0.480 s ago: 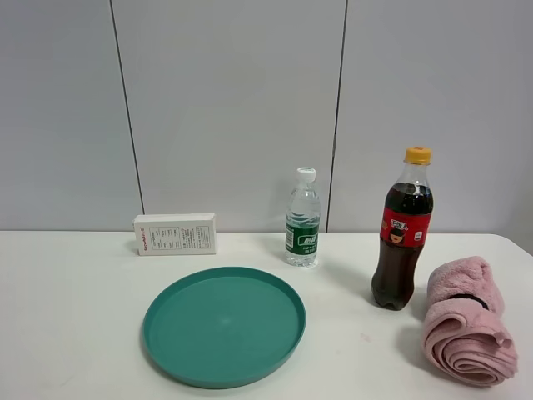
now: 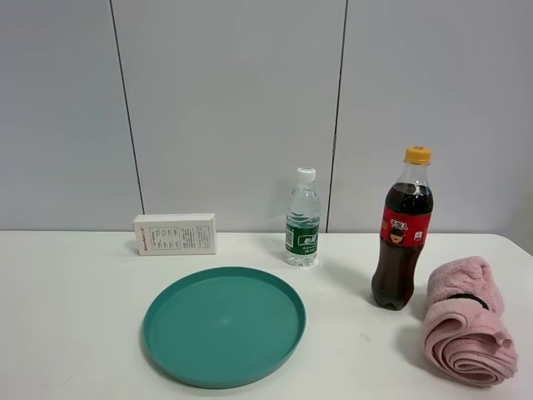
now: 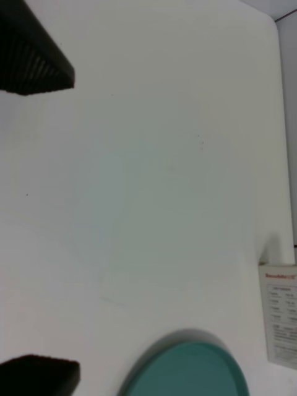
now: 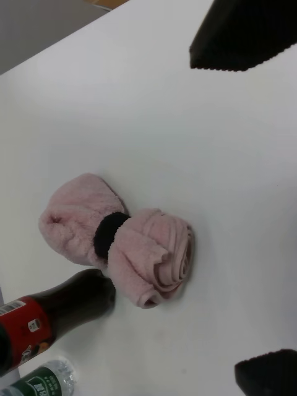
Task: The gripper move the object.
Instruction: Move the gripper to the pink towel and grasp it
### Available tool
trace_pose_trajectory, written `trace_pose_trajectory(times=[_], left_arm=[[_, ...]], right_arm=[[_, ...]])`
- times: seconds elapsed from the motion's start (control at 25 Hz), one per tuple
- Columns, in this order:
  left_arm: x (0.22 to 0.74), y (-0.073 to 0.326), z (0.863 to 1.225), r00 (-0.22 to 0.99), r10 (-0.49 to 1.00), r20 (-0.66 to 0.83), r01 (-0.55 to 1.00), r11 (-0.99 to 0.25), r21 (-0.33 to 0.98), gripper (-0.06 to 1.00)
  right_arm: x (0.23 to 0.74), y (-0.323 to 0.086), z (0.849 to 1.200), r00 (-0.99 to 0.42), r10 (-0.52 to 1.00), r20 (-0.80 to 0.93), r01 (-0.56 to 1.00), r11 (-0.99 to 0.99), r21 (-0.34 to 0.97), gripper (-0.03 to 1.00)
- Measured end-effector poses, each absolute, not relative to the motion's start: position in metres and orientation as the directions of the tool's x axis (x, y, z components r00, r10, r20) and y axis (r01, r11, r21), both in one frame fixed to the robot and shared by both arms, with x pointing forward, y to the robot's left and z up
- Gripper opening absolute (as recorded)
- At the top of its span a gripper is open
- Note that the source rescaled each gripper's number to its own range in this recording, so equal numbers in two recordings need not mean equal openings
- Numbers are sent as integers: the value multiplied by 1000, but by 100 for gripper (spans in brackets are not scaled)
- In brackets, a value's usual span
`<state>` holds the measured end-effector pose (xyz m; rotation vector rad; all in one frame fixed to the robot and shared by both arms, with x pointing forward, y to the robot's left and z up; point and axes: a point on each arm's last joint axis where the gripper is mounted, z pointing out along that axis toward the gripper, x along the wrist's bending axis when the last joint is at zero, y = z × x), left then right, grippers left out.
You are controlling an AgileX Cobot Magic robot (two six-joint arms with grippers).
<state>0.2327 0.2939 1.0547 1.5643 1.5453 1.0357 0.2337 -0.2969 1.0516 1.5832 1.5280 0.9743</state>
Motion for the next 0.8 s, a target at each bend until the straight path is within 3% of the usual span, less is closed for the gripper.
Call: trace_pose_trajectory(times=[0.8], left_arm=[[233, 294, 1055, -30, 997, 67, 441, -47, 896, 100]], right_arm=[[234, -297, 1052, 12, 999, 38, 456, -39, 889, 87]])
